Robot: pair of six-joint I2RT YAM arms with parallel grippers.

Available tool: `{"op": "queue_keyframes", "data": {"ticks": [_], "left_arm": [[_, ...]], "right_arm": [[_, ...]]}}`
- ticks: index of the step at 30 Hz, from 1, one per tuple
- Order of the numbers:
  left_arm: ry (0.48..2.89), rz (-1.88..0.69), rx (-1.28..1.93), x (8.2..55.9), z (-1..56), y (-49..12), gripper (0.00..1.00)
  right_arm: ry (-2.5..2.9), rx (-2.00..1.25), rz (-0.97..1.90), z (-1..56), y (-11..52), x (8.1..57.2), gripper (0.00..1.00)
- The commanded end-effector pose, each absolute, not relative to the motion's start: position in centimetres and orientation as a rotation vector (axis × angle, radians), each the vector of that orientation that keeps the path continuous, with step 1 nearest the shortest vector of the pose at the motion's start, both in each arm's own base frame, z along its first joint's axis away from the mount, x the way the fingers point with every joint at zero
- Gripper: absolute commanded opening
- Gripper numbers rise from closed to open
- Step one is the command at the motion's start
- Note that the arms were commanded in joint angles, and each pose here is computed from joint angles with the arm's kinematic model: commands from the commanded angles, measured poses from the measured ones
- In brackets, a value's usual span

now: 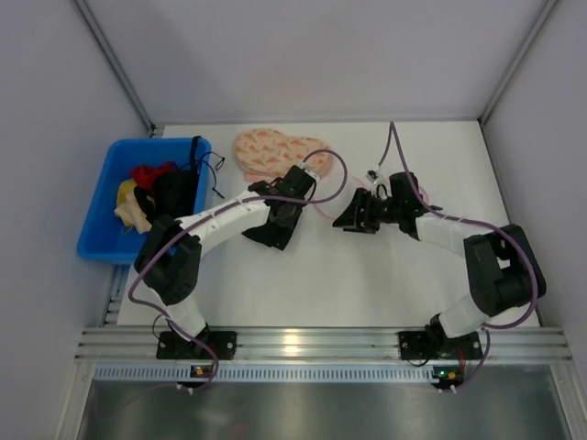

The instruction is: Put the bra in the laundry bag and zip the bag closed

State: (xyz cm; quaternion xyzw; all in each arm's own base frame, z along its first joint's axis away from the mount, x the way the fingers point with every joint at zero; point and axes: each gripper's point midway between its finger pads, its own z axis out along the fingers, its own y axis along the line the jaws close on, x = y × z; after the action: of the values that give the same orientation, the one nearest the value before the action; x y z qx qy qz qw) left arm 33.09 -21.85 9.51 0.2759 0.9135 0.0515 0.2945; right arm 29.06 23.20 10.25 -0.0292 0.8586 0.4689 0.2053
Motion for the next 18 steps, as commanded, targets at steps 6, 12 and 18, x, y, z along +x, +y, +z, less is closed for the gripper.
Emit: {"op": "queue_keyframes", "data": {"ticks": [6, 12, 18], "left_arm": [[2.530, -0.072, 0.652, 32.4, 8.5, -23.1, 0.00], [2.530, -0.197, 0.614, 32.5, 8.1, -23.1, 0.00], [2.554, -0.265, 0.560, 32.7, 7.6, -22.7, 0.00]], "right_arm": [[2.308, 0.083, 1.385, 11.0, 30.2, 32.4, 0.82], [2.352, 0.258, 1.413, 9.4, 32.8, 33.5, 0.90], [2.363, 0.358, 1.414, 8.1, 34.4, 34.6, 0.90]]}}
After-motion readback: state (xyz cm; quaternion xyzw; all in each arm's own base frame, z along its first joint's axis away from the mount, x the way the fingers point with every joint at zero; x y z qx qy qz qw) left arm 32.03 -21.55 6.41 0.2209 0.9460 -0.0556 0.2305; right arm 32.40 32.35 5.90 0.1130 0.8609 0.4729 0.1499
